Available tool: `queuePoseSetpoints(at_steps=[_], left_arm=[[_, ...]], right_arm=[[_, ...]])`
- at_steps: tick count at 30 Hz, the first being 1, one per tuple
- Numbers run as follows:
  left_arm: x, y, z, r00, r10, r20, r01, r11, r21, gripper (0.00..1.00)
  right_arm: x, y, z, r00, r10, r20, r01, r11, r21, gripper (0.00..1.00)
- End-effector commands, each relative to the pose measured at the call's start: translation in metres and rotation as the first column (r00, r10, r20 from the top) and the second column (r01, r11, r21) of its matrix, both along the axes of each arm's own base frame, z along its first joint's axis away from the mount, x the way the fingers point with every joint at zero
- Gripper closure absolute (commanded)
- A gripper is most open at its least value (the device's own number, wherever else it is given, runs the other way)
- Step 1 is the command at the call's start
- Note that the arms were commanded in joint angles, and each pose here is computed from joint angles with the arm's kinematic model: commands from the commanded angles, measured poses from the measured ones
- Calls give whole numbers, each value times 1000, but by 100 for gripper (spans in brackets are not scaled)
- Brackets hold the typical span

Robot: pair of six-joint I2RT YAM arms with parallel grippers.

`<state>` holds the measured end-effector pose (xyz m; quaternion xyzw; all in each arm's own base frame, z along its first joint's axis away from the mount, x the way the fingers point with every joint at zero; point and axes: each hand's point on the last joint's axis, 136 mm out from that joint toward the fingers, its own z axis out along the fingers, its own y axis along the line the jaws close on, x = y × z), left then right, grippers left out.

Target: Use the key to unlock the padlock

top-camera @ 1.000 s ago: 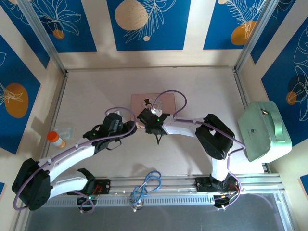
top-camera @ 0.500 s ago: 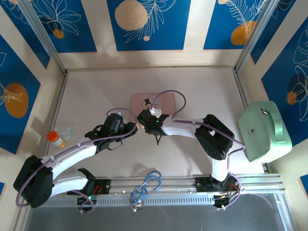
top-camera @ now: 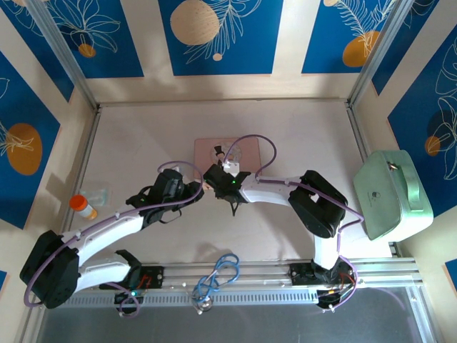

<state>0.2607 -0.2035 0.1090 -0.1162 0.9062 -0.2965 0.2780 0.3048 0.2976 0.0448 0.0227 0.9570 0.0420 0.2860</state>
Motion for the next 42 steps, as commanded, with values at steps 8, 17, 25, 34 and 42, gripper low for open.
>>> queuePoseSetpoints(at_steps=[8, 17, 25, 34, 42], left_arm=[[-3, -14, -13, 999, 19, -48, -24, 994, -111, 39], [-12, -40, -20, 1000, -21, -10, 19, 981, -191, 33], [-13, -52, -19, 998, -30, 51, 41, 973, -229, 36], [-11, -65, -27, 994, -91, 66, 104, 971, -215, 58], [-12, -64, -43, 996, -84, 42, 91, 972, -217, 67]], right_arm=[[-9, -8, 9, 992, -16, -126, 7, 998, -68, 76], [-24, -11, -8, 939, -8, -344, 0, 1000, -24, 80], [-30, -10, -4, 900, 23, -436, -6, 999, 40, 80], [-36, -5, -3, 841, 67, -537, -25, 996, 85, 80], [-40, 1, -7, 816, 100, -570, -31, 991, 130, 81]])
